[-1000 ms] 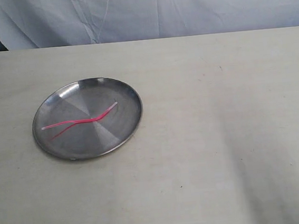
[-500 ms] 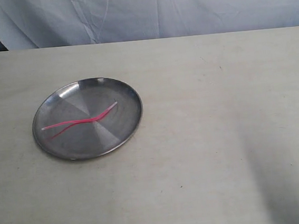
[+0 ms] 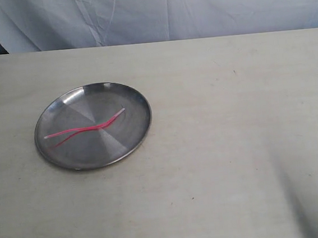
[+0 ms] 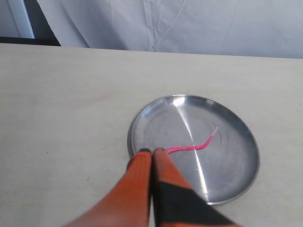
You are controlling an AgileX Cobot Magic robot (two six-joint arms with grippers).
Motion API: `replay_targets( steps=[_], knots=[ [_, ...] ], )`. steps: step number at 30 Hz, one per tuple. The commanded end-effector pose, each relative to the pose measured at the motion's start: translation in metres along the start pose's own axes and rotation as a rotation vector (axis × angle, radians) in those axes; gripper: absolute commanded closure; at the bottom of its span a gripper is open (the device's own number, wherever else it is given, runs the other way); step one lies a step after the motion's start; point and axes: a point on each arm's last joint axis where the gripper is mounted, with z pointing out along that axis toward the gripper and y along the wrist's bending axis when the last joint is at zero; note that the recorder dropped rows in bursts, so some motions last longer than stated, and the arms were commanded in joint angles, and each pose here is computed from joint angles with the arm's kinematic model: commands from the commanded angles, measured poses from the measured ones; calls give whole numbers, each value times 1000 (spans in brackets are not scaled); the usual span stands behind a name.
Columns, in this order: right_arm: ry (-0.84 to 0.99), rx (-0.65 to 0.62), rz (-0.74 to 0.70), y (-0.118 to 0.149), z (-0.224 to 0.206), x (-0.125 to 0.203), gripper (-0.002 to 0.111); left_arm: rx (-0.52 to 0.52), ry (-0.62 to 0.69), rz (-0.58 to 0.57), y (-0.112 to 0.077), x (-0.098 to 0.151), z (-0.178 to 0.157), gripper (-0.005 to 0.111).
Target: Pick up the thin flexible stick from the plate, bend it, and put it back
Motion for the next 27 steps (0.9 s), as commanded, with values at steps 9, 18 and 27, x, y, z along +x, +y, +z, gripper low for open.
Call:
replay_targets(
  steps=[9, 18, 27],
  knots=[
    [62, 6, -5, -1, 0, 11, 109, 0, -7, -6, 0, 1, -1, 106],
    [60, 5, -5, -1, 0, 10, 109, 0, -7, -6, 0, 1, -1, 106],
    [58, 5, -5, -1, 0, 10, 109, 12, -65, 91, 2, 4, -13, 106]
  ],
)
